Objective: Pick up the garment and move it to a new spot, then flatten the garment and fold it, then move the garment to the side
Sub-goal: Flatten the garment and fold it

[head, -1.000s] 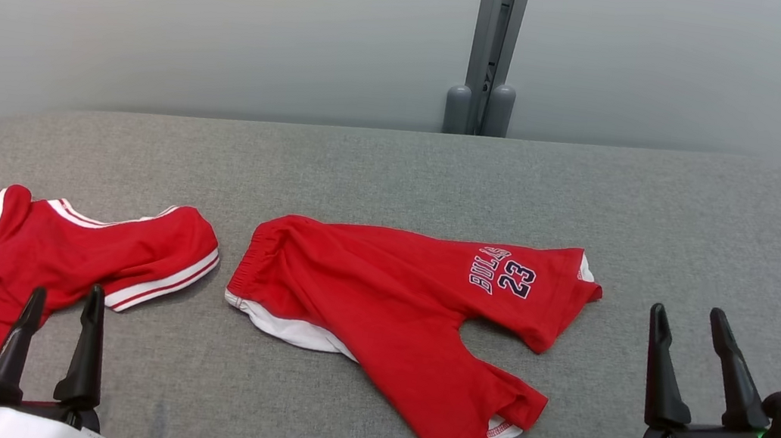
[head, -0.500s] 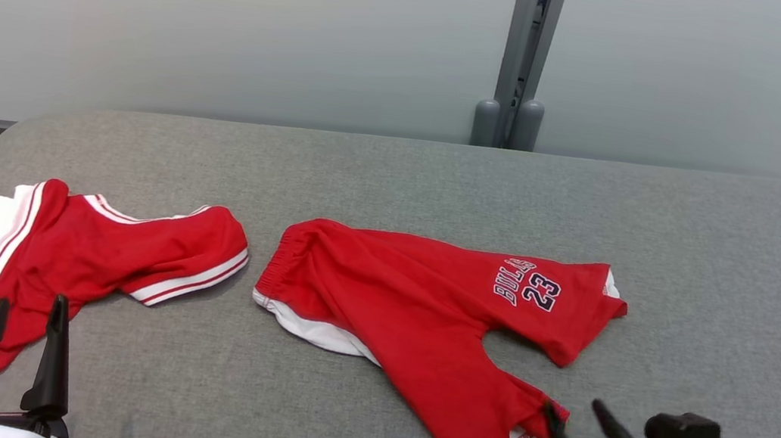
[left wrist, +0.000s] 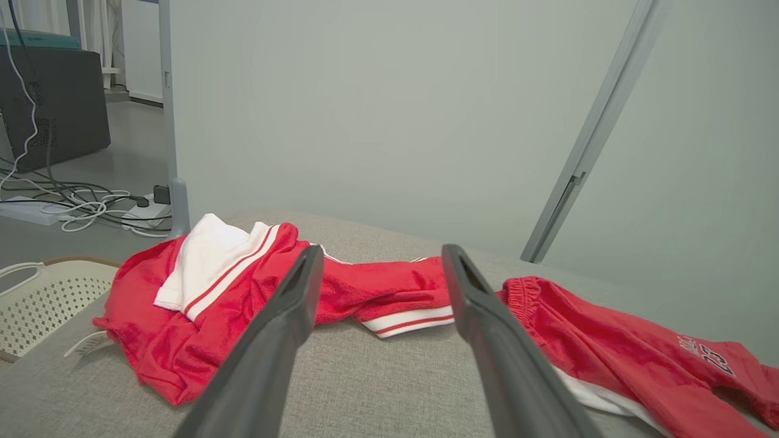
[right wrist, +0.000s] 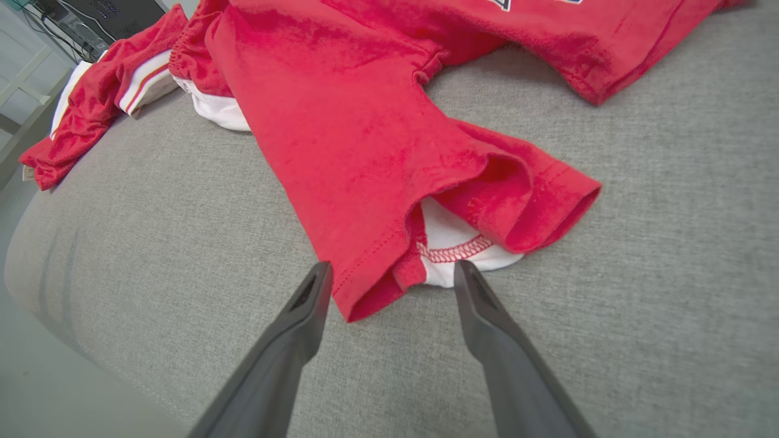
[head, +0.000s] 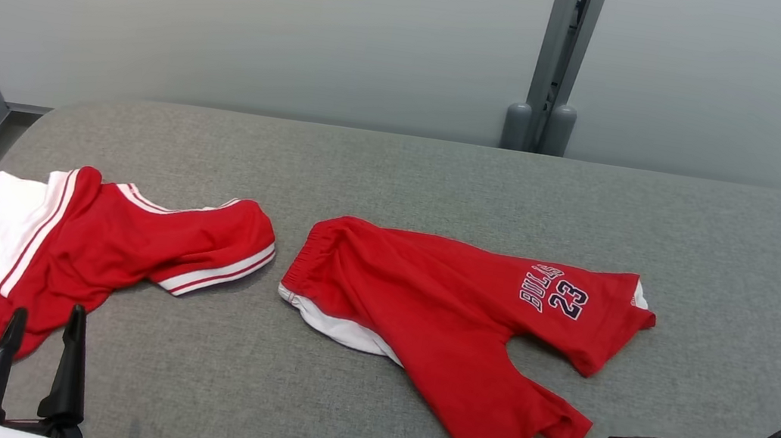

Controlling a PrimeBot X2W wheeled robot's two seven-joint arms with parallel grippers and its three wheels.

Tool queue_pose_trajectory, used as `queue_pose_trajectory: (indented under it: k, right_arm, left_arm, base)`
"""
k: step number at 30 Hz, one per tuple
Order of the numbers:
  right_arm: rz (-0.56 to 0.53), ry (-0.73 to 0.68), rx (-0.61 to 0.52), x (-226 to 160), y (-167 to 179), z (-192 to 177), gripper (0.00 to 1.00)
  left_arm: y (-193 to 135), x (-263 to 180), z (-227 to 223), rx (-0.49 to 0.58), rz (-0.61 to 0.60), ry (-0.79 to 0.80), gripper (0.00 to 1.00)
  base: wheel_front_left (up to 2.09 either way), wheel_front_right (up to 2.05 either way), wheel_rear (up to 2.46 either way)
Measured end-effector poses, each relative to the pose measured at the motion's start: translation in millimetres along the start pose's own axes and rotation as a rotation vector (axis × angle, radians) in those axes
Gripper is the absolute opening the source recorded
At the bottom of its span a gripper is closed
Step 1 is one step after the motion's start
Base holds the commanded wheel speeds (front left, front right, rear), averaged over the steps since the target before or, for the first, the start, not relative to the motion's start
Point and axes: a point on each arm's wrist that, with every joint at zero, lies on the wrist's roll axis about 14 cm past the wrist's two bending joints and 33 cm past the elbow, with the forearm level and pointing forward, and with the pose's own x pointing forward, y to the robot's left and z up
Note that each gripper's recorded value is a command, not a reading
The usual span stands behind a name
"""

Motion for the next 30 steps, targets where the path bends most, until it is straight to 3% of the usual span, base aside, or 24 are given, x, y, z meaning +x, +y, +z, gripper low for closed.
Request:
queue_pose_trajectory:
  k: [12, 13, 14, 15, 16, 24, 30]
  right_arm:
    - [0.002, 0.006, 0.001, 20, 1, -5, 1.00]
    - [0.002, 0.006, 0.001, 20, 1, -5, 0.87]
    - [0.004, -0.011, -0.002, 21, 1, -1, 0.37]
    - [0.007, -0.040, -0.009, 24, 2, 5, 0.05]
    - [0.010, -0.052, -0.012, 25, 3, 8, 0.00]
    - [0.032, -0.148, -0.016, 30, 10, 29, 0.00]
    - [0.043, -0.272, -0.045, 32, 10, 73, 0.00]
  left_arm:
    - [16, -11, -2, -0.002, 0.046, 0.007, 1.00]
    - [16, -11, -2, -0.002, 0.046, 0.007, 1.00]
    - [17, -11, -1, -0.004, 0.049, 0.006, 1.00]
    - [18, -12, -1, -0.005, 0.053, 0.004, 1.00]
    - [19, -13, -1, -0.005, 0.056, 0.004, 1.00]
    - [21, -14, -2, -0.006, 0.062, 0.008, 1.00]
    - [18, -11, -4, -0.004, 0.051, 0.015, 1.00]
  base:
    - [0.00, 0.00, 0.00]
    - [0.00, 0.00, 0.00]
    - [0.00, 0.00, 0.00]
    - [0.00, 0.00, 0.00]
    - [0.00, 0.00, 0.00]
    - [0.00, 0.00, 0.00]
    - [0.00, 0.00, 0.00]
